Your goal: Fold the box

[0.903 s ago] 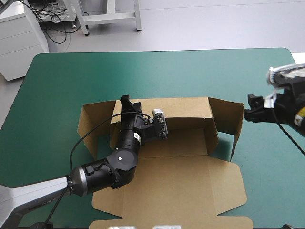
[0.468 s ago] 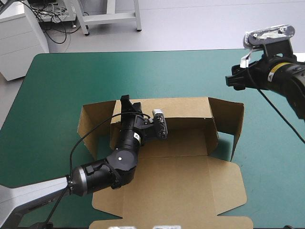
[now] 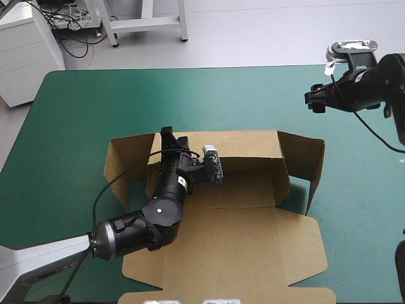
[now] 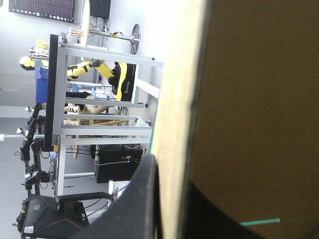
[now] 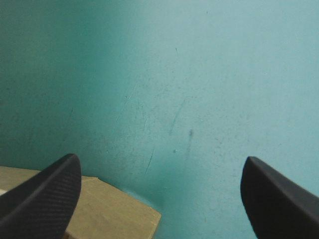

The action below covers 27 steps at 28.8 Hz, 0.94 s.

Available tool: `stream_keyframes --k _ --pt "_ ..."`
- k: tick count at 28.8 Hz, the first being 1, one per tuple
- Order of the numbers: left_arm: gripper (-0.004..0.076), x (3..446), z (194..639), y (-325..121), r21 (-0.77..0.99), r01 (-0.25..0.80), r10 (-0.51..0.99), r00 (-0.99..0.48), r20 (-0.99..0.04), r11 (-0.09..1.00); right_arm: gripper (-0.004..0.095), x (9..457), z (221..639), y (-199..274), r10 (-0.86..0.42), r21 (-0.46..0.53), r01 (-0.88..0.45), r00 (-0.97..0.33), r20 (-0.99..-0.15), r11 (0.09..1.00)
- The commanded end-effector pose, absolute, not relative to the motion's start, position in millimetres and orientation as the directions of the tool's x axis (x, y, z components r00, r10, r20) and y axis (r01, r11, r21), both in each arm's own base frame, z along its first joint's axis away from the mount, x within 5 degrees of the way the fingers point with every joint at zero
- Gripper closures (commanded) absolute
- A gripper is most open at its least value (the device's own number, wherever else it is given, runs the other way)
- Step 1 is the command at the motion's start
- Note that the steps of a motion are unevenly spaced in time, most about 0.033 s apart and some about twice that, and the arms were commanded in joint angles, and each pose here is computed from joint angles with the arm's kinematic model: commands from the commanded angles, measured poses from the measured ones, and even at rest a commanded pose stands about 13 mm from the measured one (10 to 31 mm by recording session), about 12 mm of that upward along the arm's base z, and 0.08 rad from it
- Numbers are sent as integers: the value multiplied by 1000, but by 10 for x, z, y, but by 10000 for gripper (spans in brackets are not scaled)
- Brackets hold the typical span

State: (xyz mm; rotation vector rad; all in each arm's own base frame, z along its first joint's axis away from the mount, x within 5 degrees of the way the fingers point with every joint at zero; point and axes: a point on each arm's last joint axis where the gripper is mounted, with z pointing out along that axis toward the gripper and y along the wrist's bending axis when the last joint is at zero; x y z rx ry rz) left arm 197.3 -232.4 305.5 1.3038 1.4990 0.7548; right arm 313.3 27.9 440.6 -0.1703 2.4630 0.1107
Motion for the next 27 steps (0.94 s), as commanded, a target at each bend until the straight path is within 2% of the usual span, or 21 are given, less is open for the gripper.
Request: stream_keyframes --k 1,8,16,20,27 --pt "756 1950 3269 -2280 905 307 942 63 -329 295 113 3246 4355 276 -95 50 -158 -784 -614 986" --pt "756 1950 3269 -2279 905 307 942 62 -329 295 124 3510 3945 335 -91 97 -162 -855 -510 982" --pt "756 1951 3270 -2277 907 306 944 62 -324 291 145 3344 3527 320 -140 89 -186 -917 -375 978" --pt "756 1951 3270 -2277 908 305 945 63 -320 287 147 3213 3527 305 -156 83 -200 -916 -369 976" --pt "756 1951 3270 -2276 909 304 946 63 -317 284 148 2954 3715 295 -178 67 -229 -883 -435 971"
